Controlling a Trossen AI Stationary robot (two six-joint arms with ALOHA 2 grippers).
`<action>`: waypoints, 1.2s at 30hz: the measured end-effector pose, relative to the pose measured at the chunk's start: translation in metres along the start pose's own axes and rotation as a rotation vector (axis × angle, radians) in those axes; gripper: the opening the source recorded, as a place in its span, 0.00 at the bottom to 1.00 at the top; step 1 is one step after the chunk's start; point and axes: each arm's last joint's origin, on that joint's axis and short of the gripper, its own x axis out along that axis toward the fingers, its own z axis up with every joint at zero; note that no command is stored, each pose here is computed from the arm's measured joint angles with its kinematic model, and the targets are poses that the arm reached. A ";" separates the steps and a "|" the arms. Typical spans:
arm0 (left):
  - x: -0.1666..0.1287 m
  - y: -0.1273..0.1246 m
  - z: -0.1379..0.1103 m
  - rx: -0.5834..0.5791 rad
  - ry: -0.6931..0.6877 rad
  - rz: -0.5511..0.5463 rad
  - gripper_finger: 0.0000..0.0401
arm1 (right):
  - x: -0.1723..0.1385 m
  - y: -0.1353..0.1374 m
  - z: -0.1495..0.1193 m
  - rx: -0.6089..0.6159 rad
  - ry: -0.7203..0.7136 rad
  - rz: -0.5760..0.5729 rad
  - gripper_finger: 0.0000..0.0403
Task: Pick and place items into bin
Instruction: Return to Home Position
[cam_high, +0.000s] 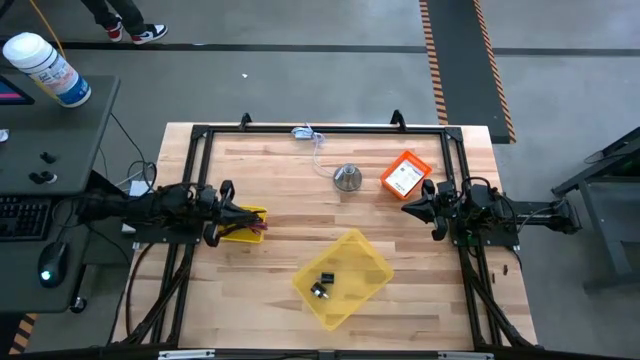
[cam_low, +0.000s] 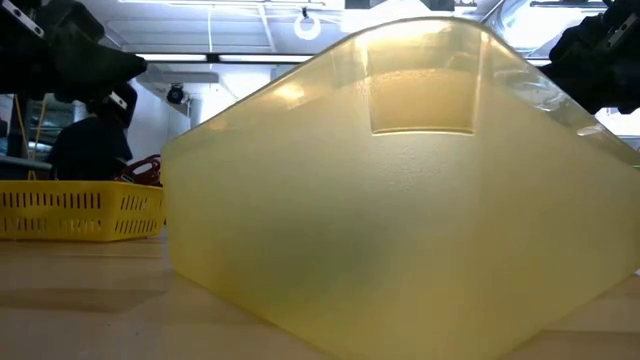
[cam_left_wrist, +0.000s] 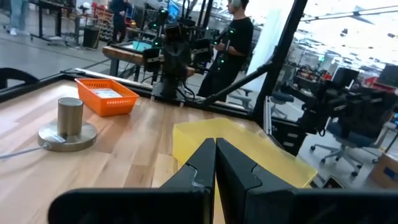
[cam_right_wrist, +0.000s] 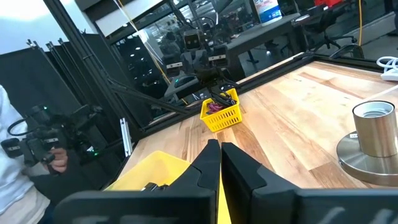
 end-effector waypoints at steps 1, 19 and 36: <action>0.000 0.000 0.000 0.008 0.000 0.000 0.00 | 0.000 0.000 0.000 0.000 0.000 0.000 0.02; 0.000 0.000 0.000 -0.059 0.000 0.001 0.00 | 0.000 0.000 0.000 0.000 0.000 0.000 0.01; 0.000 0.000 0.000 -0.059 0.000 0.001 0.00 | 0.000 0.000 0.000 0.000 0.000 0.000 0.02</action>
